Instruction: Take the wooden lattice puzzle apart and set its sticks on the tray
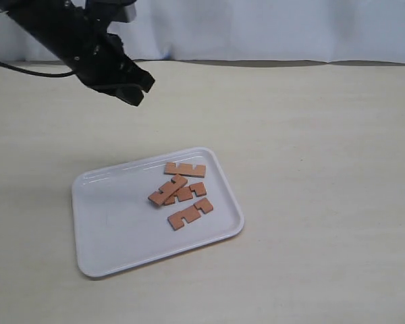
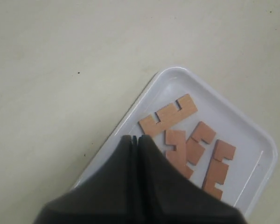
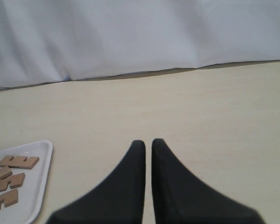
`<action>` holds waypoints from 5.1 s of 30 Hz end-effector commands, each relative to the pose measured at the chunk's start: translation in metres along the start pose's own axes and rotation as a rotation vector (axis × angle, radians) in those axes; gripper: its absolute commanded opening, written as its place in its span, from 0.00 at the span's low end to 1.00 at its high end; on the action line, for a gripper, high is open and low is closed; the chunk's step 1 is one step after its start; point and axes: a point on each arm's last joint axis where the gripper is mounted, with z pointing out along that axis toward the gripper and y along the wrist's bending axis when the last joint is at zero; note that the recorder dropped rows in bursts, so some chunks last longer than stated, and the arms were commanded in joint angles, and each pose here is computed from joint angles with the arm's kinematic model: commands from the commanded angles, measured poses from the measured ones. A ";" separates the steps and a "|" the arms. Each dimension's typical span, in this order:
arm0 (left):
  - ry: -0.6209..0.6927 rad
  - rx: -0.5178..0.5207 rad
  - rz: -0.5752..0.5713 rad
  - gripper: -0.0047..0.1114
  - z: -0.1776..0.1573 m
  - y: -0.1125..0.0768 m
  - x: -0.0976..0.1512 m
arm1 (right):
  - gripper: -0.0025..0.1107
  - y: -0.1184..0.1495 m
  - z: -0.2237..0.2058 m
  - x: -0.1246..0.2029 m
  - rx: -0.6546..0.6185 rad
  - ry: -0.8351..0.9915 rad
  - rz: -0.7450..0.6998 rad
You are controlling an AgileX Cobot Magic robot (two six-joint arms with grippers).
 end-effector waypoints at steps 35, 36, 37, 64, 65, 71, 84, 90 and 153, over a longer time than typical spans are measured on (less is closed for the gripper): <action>-0.582 -0.147 -0.001 0.04 -0.151 -0.053 0.056 | 0.06 0.000 0.000 0.000 -0.002 -0.010 -0.001; -0.585 -0.147 -0.002 0.04 -0.151 -0.053 0.056 | 0.06 0.000 0.000 0.000 -0.002 -0.010 -0.001; -0.587 -0.148 -0.003 0.04 -0.151 -0.053 0.056 | 0.06 0.000 0.000 0.000 -0.002 -0.010 -0.001; -0.890 -0.475 0.064 0.04 -0.224 -0.066 0.132 | 0.06 0.000 0.000 0.000 -0.002 -0.010 -0.001; -0.891 -0.486 0.080 0.04 -0.220 -0.065 0.138 | 0.06 0.000 0.000 0.000 -0.002 -0.010 -0.001; -0.876 -0.531 0.132 0.04 -0.205 -0.067 0.179 | 0.06 0.000 0.000 0.000 -0.002 -0.010 -0.001; -1.062 -0.553 0.141 0.04 -0.190 -0.078 0.265 | 0.06 0.000 0.000 0.000 -0.002 -0.010 -0.001; -1.150 -0.599 0.055 0.04 -0.169 -0.072 0.288 | 0.06 0.000 0.000 0.000 -0.002 -0.010 -0.001; -1.091 -0.624 -0.043 0.04 -0.113 -0.055 0.320 | 0.06 0.000 0.000 0.000 -0.001 -0.010 -0.001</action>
